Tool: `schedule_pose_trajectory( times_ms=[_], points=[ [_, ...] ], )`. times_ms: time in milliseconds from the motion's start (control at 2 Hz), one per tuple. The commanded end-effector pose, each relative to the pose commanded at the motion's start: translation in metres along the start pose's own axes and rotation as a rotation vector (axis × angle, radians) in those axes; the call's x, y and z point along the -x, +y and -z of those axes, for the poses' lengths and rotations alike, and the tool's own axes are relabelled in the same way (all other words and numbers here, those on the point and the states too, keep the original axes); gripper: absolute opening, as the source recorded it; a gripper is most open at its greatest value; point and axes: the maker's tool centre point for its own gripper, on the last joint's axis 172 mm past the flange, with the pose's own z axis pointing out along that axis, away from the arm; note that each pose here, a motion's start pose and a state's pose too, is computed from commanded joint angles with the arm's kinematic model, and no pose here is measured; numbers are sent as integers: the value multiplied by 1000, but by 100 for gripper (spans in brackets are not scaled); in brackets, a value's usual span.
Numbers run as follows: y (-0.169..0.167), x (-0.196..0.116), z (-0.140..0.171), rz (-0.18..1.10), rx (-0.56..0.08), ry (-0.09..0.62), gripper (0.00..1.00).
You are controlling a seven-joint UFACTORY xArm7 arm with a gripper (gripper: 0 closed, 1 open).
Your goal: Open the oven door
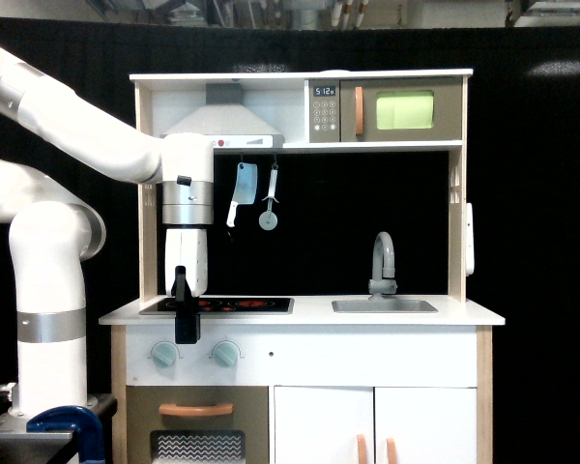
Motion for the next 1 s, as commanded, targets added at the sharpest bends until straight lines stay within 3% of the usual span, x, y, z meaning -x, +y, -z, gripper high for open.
schedule_pose_trajectory(
  times_ms=[500,1000],
  points=[
    [-4,-2,6,26,0,35,100],
    [-4,-22,26,27,-10,105,100]
  ],
)
